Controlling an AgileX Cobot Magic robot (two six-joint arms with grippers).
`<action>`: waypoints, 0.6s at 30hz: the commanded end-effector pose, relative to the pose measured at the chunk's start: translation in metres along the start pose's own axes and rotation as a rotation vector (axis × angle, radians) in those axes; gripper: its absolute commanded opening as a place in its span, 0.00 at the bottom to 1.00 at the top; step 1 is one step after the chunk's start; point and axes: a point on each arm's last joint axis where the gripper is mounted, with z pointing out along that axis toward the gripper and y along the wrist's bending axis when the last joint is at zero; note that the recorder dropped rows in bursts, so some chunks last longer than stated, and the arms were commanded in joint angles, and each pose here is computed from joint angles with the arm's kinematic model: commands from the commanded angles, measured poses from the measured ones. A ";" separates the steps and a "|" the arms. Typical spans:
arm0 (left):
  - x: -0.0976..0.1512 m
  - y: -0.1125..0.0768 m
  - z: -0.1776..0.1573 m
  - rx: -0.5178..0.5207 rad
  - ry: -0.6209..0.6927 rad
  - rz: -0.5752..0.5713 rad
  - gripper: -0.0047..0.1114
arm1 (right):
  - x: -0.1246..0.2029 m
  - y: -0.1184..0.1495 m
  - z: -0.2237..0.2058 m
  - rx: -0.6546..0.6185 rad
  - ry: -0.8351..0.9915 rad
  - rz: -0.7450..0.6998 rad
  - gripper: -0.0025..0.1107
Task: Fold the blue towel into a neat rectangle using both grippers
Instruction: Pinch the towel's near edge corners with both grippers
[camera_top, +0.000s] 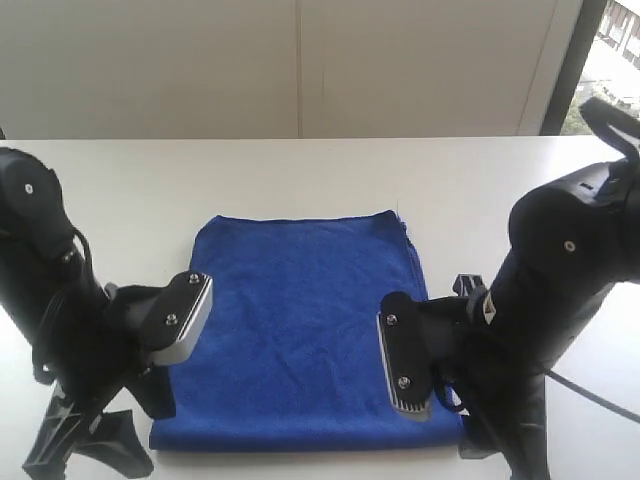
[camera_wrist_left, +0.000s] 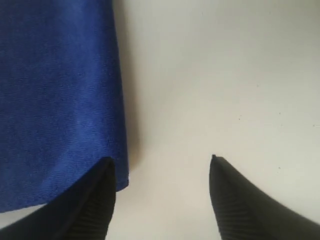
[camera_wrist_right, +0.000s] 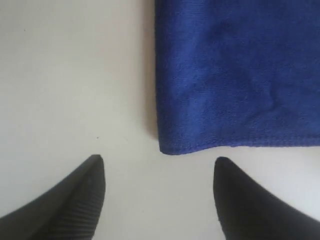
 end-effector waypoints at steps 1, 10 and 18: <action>0.008 -0.004 0.014 -0.058 0.008 0.023 0.56 | 0.003 -0.002 0.008 0.069 -0.037 -0.017 0.55; 0.008 0.004 0.021 -0.107 -0.016 0.026 0.56 | 0.006 -0.001 0.041 0.084 -0.036 -0.016 0.55; 0.011 0.009 0.030 -0.104 -0.003 0.014 0.53 | 0.007 0.000 0.048 0.076 -0.030 -0.015 0.55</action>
